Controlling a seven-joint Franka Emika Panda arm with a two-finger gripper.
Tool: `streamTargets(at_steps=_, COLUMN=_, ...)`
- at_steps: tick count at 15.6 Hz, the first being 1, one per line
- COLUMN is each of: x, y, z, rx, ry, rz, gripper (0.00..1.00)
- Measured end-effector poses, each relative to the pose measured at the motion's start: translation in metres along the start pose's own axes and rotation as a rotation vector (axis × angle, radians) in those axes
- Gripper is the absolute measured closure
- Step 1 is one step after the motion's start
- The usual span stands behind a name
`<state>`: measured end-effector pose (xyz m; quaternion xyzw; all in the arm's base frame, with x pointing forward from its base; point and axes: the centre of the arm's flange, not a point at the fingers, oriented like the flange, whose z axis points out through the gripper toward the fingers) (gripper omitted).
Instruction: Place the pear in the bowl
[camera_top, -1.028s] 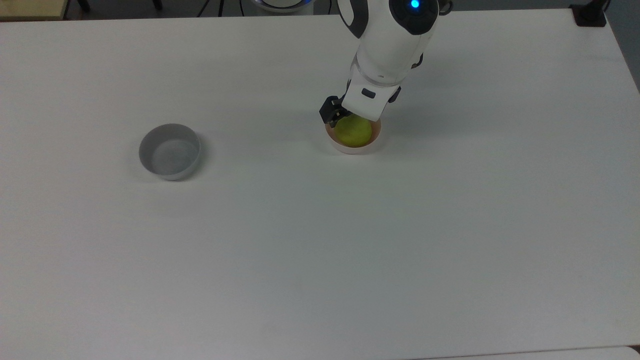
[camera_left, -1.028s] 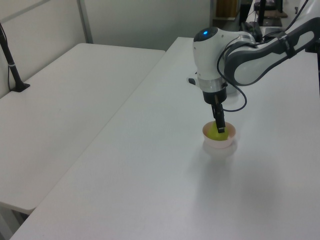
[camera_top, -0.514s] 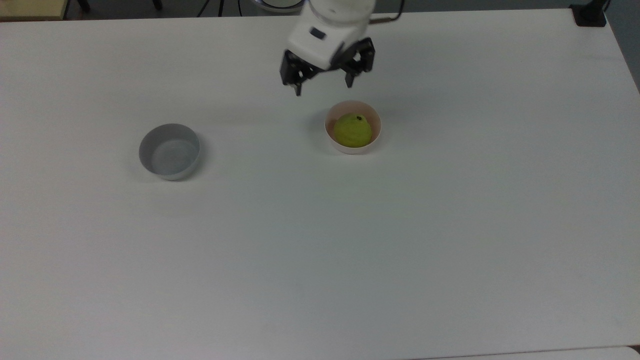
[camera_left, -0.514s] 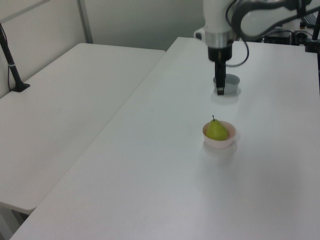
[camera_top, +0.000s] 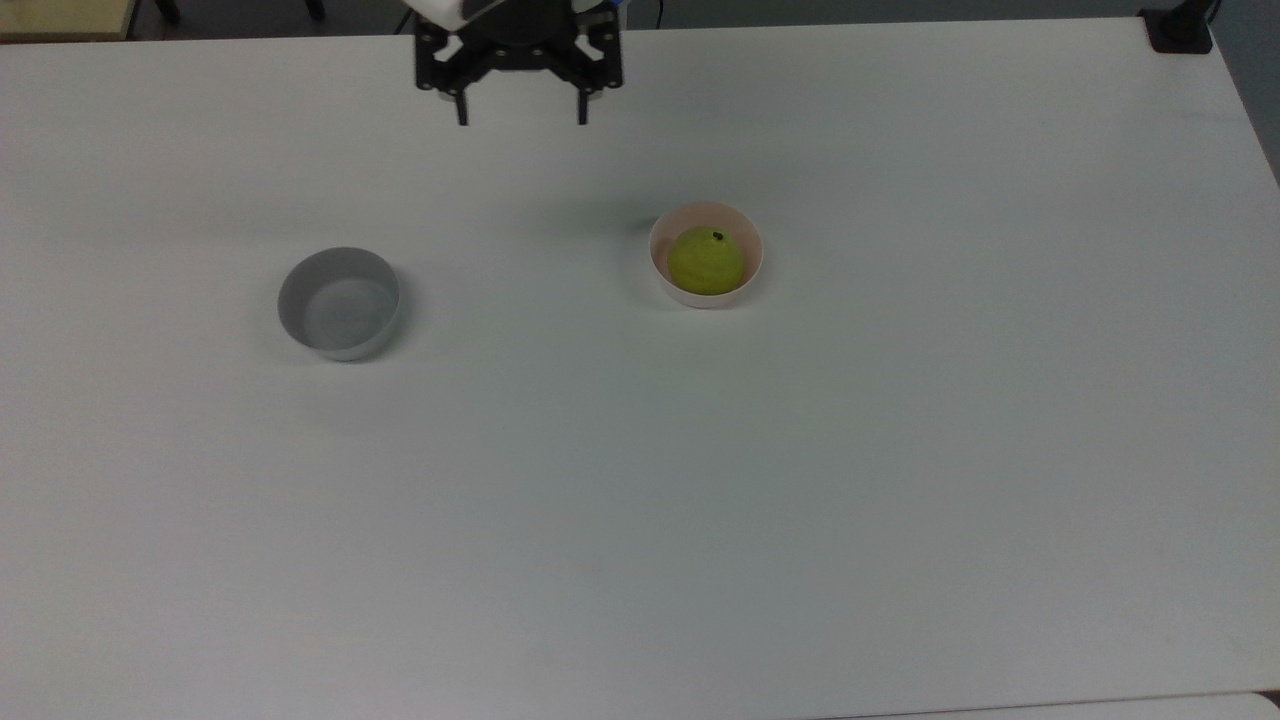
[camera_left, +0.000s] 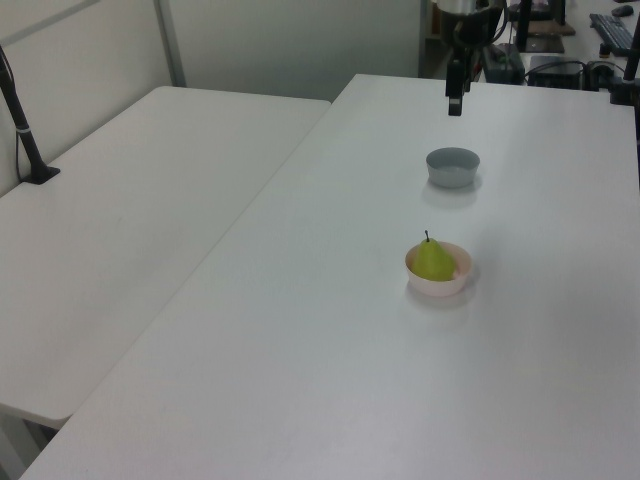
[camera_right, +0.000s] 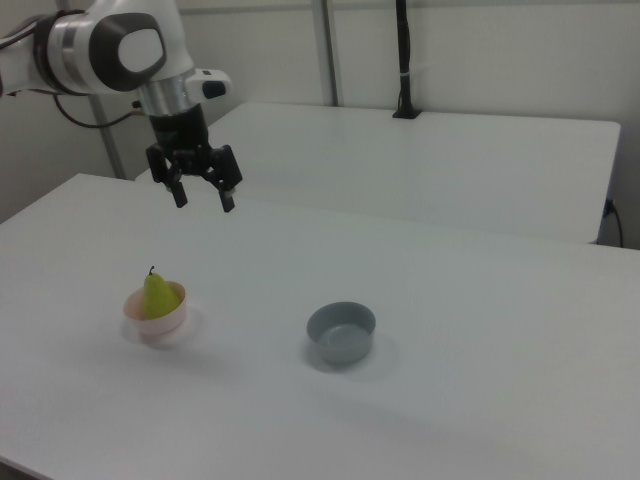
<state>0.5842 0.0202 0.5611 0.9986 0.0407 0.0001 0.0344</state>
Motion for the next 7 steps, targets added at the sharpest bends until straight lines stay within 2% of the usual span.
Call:
streamTargets(at_steps=3, x=-0.002, y=0.031, z=0.002, rx=0.0, ry=-0.003, rz=0.053, gripper=0.0)
streamTargets(at_steps=7, x=-0.004, y=0.043, z=0.003, rx=-0.001, ry=-0.004, rz=0.077, gripper=0.0)
